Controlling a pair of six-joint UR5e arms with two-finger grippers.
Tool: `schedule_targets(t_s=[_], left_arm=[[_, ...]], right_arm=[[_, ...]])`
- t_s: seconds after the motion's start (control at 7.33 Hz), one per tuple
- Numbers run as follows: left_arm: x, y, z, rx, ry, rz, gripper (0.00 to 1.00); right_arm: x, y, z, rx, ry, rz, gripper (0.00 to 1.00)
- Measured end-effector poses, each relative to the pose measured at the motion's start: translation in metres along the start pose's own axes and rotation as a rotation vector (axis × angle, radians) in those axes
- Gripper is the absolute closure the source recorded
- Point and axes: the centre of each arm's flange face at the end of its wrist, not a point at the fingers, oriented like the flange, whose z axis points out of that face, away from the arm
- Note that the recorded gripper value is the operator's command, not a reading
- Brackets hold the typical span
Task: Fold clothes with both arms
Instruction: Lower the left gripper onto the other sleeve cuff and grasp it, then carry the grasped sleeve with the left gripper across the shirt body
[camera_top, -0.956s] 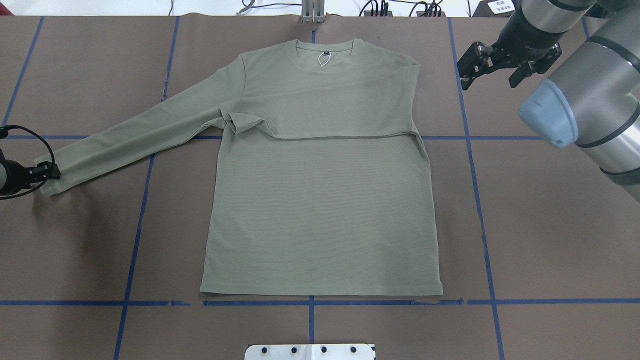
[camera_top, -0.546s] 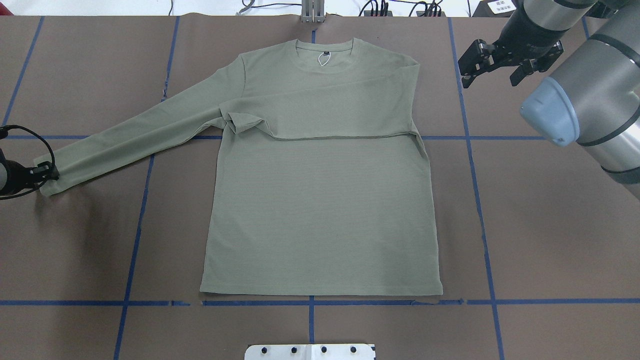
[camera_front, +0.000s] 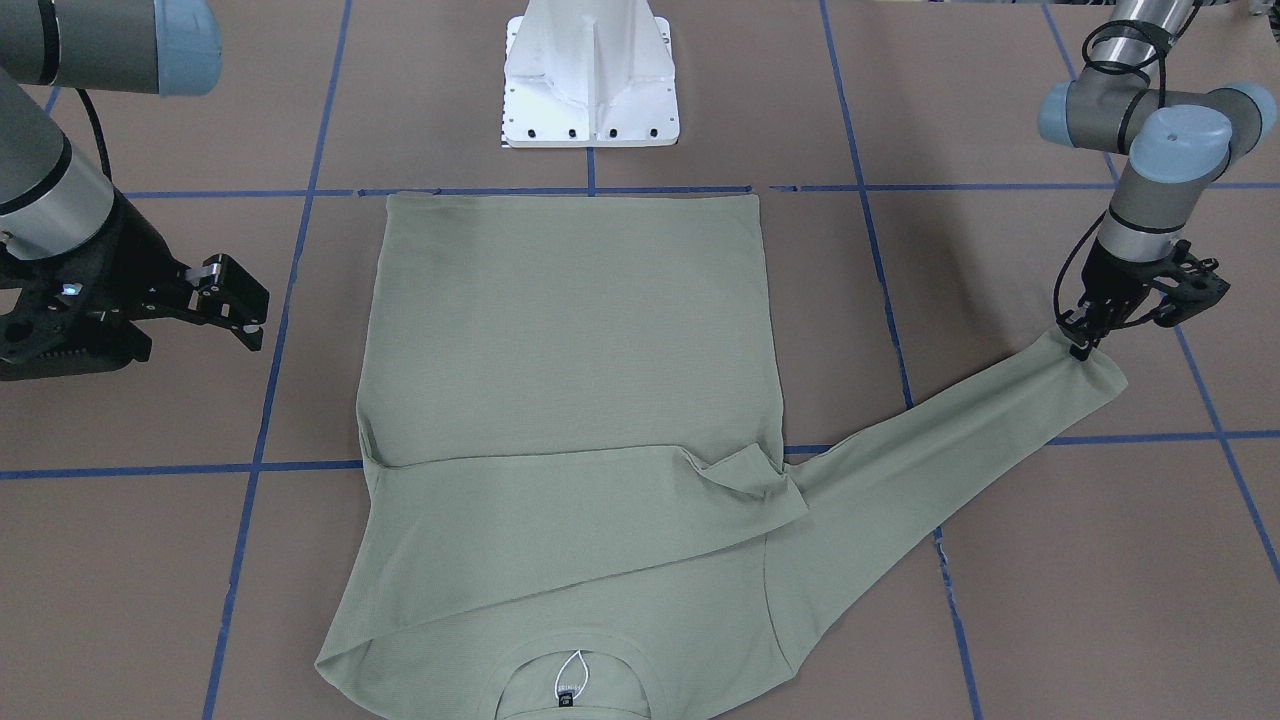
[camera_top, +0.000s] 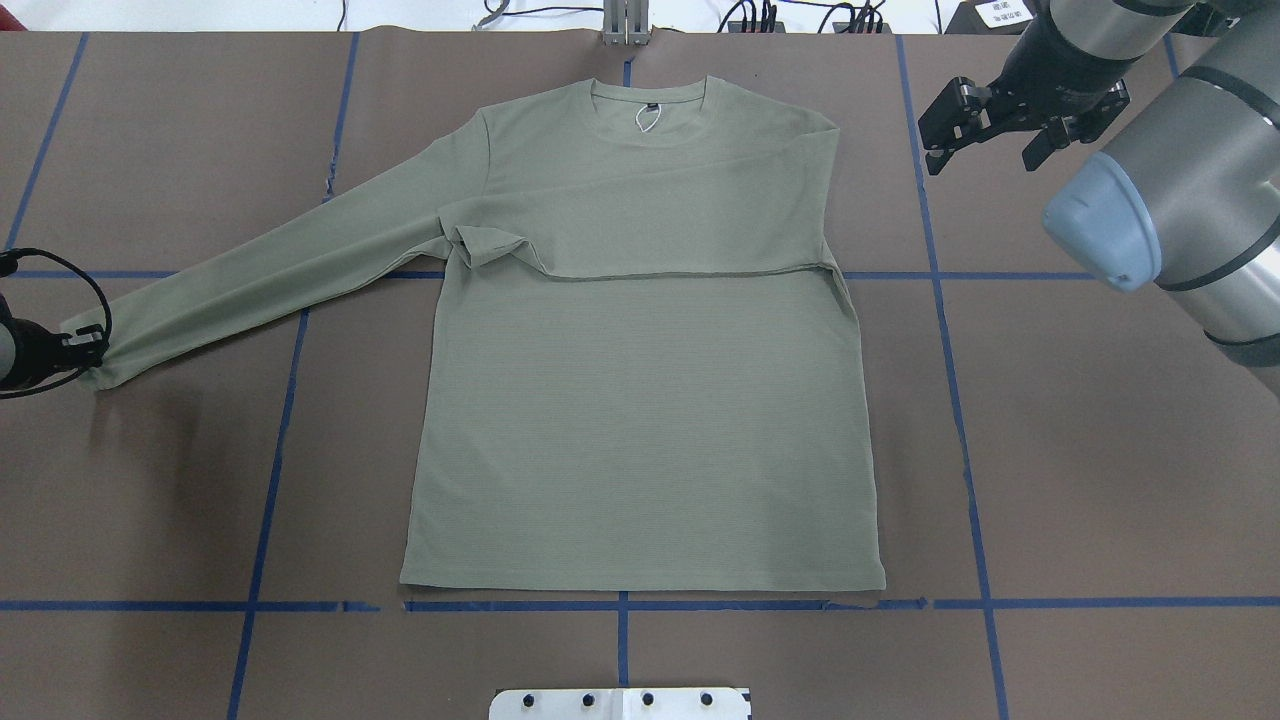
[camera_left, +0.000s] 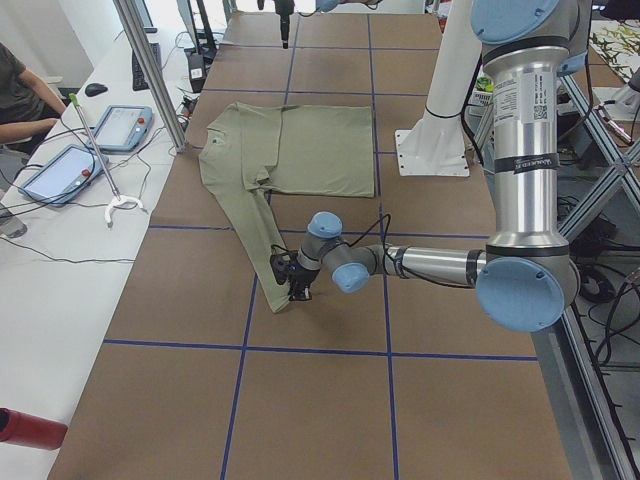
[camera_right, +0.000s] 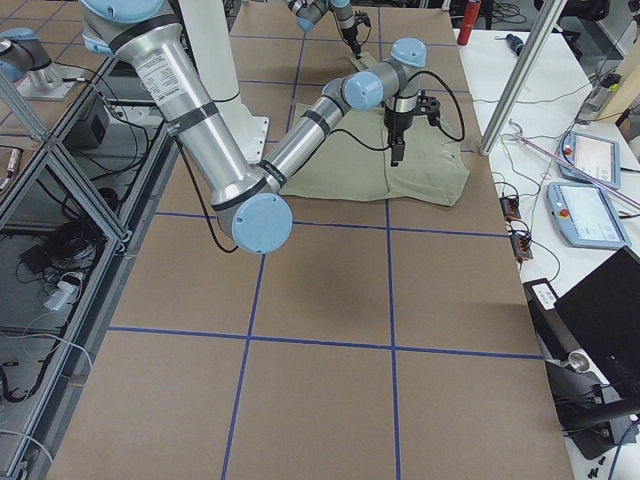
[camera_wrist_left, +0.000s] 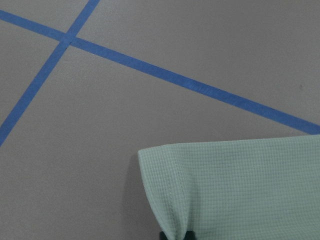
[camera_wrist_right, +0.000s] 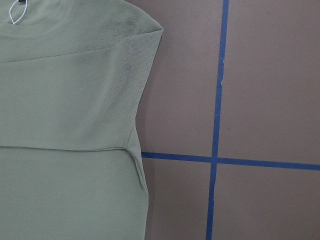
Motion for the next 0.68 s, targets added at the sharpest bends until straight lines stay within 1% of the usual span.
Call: schedule_targets(t_s=[0.27,0.41,0.68], left_arm=[[0.008,0.001,-0.013,0.002,0.017,0.004,1.0],[0.019,0.001,-0.025,0.001,0.019,0.005,1.0],[0.068,0.0,-0.071,-0.007,0.009,0.014,1.0]], right_arm=[[0.003,0.0,0.0,0.0,0.001,0.004,0.0],[0.005,0.001,0.001,-0.002,0.002,0.006,0.0],[0.016,0.008,0.005,-0.009,0.008,0.014,0.0]])
